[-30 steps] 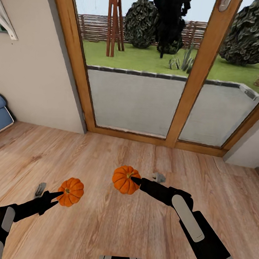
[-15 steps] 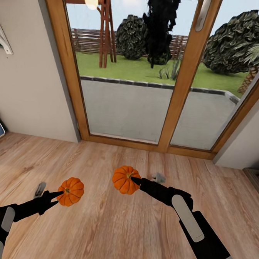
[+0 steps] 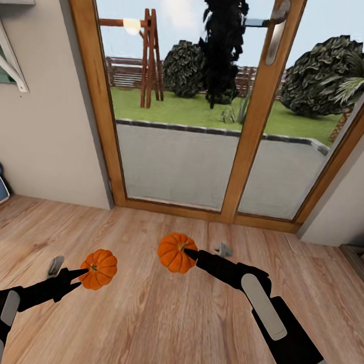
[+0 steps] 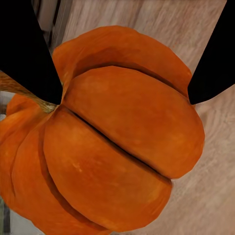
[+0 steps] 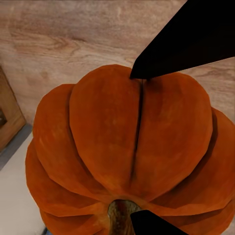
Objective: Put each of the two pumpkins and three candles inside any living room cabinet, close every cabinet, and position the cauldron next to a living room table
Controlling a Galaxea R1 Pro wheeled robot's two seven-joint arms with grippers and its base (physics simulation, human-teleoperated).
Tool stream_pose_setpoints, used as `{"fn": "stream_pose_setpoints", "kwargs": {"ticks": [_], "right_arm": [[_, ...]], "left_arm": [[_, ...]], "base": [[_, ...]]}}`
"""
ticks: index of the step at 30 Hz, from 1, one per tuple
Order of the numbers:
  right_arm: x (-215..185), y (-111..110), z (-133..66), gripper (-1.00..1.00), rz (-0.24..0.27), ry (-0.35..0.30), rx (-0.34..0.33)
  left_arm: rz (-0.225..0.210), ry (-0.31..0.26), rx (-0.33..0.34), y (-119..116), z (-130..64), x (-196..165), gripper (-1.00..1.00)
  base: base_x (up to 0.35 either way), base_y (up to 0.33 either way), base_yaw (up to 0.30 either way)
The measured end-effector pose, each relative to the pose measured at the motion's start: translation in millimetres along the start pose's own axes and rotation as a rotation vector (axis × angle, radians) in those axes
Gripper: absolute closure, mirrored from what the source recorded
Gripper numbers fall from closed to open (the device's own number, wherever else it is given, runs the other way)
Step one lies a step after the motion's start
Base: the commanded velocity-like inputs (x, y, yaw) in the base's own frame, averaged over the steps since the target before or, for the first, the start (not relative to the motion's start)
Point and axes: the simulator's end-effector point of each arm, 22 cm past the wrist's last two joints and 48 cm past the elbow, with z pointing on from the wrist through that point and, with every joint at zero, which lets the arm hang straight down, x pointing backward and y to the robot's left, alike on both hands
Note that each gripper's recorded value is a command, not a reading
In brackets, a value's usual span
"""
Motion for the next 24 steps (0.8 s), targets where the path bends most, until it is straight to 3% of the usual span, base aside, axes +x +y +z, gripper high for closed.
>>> {"fn": "stream_pose_setpoints", "kwargs": {"ticks": [24], "right_arm": [[-26,18,-8.9,1.00,0.022,0.025,0.019]], "left_arm": [[-0.010,0.010,-0.018,-34,-14.6,-13,1.00]], "base": [[0.000,0.000,-0.135]]}}
